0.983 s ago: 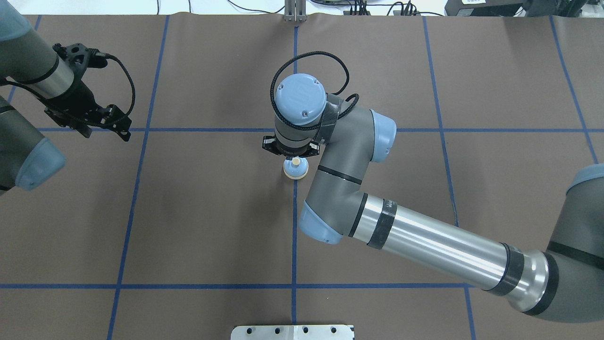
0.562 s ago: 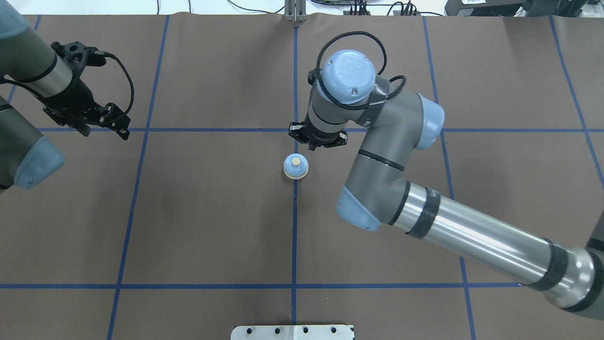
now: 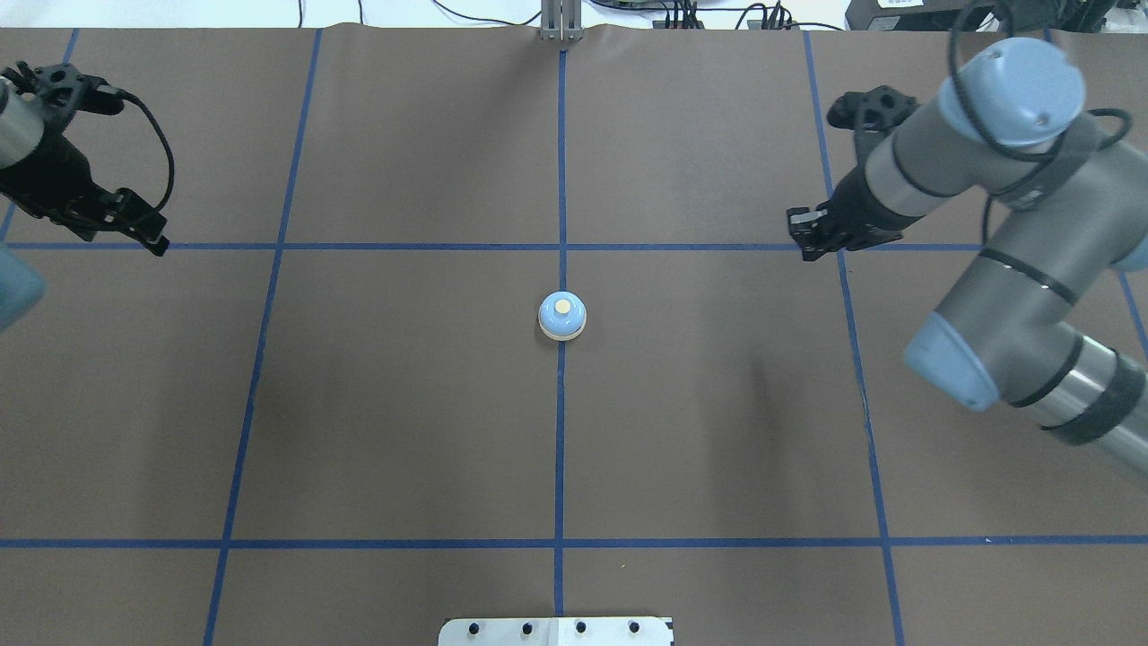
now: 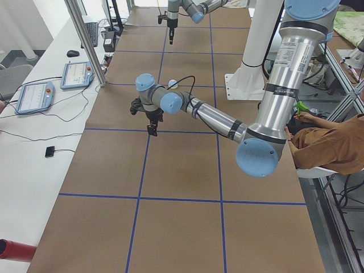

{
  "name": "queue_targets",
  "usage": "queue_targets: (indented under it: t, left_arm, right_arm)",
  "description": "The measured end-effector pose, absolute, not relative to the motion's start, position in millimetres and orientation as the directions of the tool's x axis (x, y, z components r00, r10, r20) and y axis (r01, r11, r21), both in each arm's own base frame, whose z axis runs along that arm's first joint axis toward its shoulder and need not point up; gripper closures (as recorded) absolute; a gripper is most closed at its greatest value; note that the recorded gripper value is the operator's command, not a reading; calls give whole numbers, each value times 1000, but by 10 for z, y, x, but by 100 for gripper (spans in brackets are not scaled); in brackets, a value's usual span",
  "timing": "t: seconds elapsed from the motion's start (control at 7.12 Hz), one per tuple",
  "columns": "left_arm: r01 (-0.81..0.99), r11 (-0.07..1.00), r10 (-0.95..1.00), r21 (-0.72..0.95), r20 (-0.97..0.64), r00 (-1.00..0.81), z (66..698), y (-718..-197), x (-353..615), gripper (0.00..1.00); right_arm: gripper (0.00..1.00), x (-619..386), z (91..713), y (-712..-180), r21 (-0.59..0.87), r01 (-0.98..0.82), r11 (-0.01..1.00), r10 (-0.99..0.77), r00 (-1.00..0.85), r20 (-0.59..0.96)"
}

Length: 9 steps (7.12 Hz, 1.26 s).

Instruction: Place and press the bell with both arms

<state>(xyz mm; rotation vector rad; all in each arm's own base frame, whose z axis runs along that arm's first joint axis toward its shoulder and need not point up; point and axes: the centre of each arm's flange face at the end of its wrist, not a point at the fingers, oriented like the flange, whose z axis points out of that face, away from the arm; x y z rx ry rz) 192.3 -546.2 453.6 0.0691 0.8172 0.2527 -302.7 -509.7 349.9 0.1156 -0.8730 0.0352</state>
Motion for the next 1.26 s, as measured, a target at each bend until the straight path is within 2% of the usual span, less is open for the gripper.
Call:
queue_targets:
  t: [0.42,0.84,1.26]
  left_arm:
    - [-196,956,294,219,-672,680,5240,-5421,726,1]
    - [-190,949,316,254,-711,629,6089,-5383,-359,1]
    - [-138,974,227,180,-735,639,6461,-5193,-622,1]
  right_arm:
    - [0,-1338,4511,-5141,158,-15,987,-109,656,747]
    - [0,-152,5371,-4789,217,32,976,-178,695,697]
    - [0,267,5581,-4695,184,71,980,-178,716,675]
